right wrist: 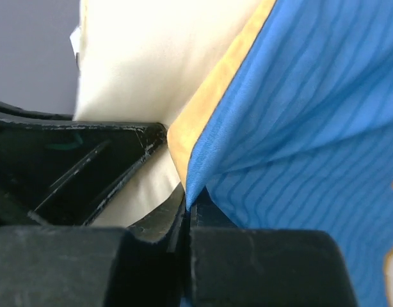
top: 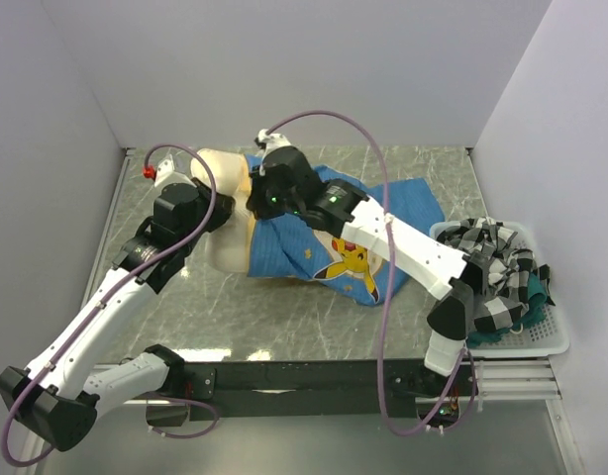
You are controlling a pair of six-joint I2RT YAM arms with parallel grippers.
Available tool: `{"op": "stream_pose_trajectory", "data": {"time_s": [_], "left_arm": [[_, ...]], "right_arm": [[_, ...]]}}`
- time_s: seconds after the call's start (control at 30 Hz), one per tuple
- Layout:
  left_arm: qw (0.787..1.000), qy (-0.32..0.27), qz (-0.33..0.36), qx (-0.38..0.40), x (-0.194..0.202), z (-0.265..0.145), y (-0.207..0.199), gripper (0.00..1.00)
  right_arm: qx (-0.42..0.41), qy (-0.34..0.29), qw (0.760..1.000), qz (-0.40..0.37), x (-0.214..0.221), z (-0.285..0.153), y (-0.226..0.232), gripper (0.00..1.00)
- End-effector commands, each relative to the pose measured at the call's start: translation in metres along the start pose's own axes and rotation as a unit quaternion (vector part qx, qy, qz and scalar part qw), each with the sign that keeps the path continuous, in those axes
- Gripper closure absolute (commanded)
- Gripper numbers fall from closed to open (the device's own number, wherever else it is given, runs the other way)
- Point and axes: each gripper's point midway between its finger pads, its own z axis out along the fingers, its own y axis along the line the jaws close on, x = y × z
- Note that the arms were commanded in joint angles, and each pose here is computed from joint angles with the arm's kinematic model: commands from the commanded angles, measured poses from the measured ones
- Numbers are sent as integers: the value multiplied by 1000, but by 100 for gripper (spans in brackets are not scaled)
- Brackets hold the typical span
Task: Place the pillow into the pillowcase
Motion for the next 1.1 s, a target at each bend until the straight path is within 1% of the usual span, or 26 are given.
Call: {"op": "stream_pose_trajectory", "data": {"time_s": [0.0, 0.03, 0.1, 0.13, 0.17, 0.2, 0.23, 0.27, 0.33, 0.37, 0.43, 0.47, 0.5, 0.57, 0.67, 0.7, 0.73, 0.77, 0.8, 0.83, 0.87, 0.9, 0.93, 0.97, 1.0, 1.07], "left_arm": [[993, -53, -35, 99, -32, -12, -49, 76], [993, -52, -33, 98, -31, -11, -49, 66], [994, -52, -27, 96, -33, -8, -51, 56], [994, -49, -22, 91, -32, -6, -51, 46], [993, -57, -18, 97, -40, -9, -57, 43], [993, -62, -15, 102, -45, -12, -62, 38], [992, -68, -12, 109, -52, -16, -67, 29], [989, -83, -8, 120, -69, -25, -77, 27], [987, -100, -3, 128, -91, -36, -87, 22], [985, -114, -2, 128, -110, -50, -94, 20], [985, -128, -2, 119, -129, -60, -96, 16], [982, -151, -13, 110, -148, -71, -96, 15], [985, -148, -14, 91, -149, -72, -87, 15], [983, -168, -37, 63, -160, -77, -69, 15], [984, -165, -63, 29, -150, -76, -34, 17], [984, -159, -71, 29, -144, -74, -28, 21], [986, -145, -78, 11, -127, -64, -5, 25], [987, -133, -94, 10, -117, -59, 2, 28], [989, -110, -102, 16, -102, -54, 8, 40], [990, -89, -111, 5, -79, -43, 27, 48], [989, -72, -128, 14, -65, -39, 31, 53], [989, -44, -134, 32, -47, -34, 30, 61], [989, -25, -144, 37, -26, -26, 41, 65], [985, -15, -164, 49, -17, -22, 42, 68], [982, 17, -171, 75, -1, -21, 37, 69], [976, 40, -194, 93, 16, -12, 38, 69]], "right_arm": [[-60, -95, 994, 15, -76, -84, 24, 100], [-75, -123, 989, 15, -98, -109, 31, 100], [-80, -143, 986, 8, -114, -134, 33, 100], [-87, -170, 981, 9, -134, -156, 36, 100], [-77, -171, 982, 4, -137, -163, 32, 100], [-80, -191, 978, 3, -150, -180, 33, 100], [-75, -198, 977, 3, -156, -186, 27, 100], [-71, -197, 978, 4, -157, -189, 23, 100], [-65, -212, 975, 8, -169, -200, 13, 100], [-66, -210, 975, 8, -170, -201, 11, 100], [-69, -215, 974, 9, -175, -208, 8, 100], [-66, -216, 974, 11, -177, -209, 3, 100], [-64, -217, 974, 13, -178, -209, 0, 100], [-59, -231, 971, 19, -184, -219, -8, 100], [-68, -236, 969, 24, -188, -229, -12, 100], [-77, -237, 968, 23, -189, -233, -10, 100], [-77, -241, 967, 24, -190, -238, -11, 100], [-77, -241, 967, 24, -190, -240, -11, 100], [-75, -243, 967, 25, -191, -242, -14, 100], [-76, -244, 967, 26, -190, -244, -14, 100], [-78, -248, 965, 25, -191, -248, -14, 100], [-75, -248, 965, 27, -189, -249, -17, 100], [-76, -250, 965, 28, -189, -251, -18, 100], [-78, -251, 964, 30, -189, -253, -19, 100], [-76, -251, 965, 31, -189, -253, -21, 100], [-80, -251, 964, 31, -188, -256, -20, 100]]}}
